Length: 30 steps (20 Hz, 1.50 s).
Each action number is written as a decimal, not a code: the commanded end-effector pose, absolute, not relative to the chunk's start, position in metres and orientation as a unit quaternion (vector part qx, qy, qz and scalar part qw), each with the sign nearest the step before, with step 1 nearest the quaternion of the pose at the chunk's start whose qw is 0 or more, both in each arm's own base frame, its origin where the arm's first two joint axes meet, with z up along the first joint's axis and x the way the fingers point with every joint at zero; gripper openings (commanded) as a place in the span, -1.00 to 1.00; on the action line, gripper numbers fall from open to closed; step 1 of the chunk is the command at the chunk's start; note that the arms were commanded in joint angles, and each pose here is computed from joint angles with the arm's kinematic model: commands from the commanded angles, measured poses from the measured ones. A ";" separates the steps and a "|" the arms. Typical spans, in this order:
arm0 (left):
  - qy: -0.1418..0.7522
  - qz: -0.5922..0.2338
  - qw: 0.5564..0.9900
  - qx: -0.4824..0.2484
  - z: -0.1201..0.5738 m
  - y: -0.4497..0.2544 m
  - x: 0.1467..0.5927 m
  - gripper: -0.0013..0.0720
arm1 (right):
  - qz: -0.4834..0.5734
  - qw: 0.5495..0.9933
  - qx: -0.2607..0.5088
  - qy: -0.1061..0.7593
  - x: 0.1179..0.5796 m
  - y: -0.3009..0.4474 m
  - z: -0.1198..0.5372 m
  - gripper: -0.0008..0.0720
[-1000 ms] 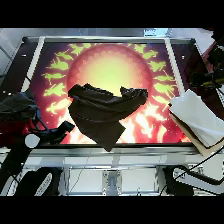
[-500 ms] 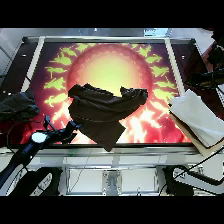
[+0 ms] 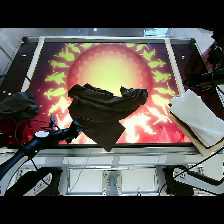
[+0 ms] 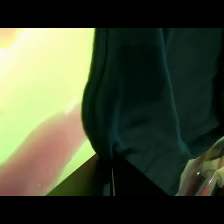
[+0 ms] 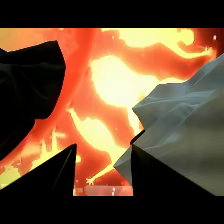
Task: Fold the shirts.
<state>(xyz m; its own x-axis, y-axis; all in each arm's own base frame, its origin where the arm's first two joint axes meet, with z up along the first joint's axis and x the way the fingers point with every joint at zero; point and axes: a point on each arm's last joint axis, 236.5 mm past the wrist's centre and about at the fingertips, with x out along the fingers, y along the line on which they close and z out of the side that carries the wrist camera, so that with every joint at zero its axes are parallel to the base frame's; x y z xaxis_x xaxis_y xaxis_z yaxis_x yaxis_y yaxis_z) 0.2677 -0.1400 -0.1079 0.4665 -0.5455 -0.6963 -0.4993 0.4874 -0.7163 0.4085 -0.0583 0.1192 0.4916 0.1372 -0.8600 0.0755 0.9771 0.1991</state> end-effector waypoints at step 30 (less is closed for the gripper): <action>0.328 -0.151 0.814 -0.455 0.067 -0.144 0.406 -0.93 | 0.157 0.778 0.334 0.509 0.463 0.139 -0.080 -0.57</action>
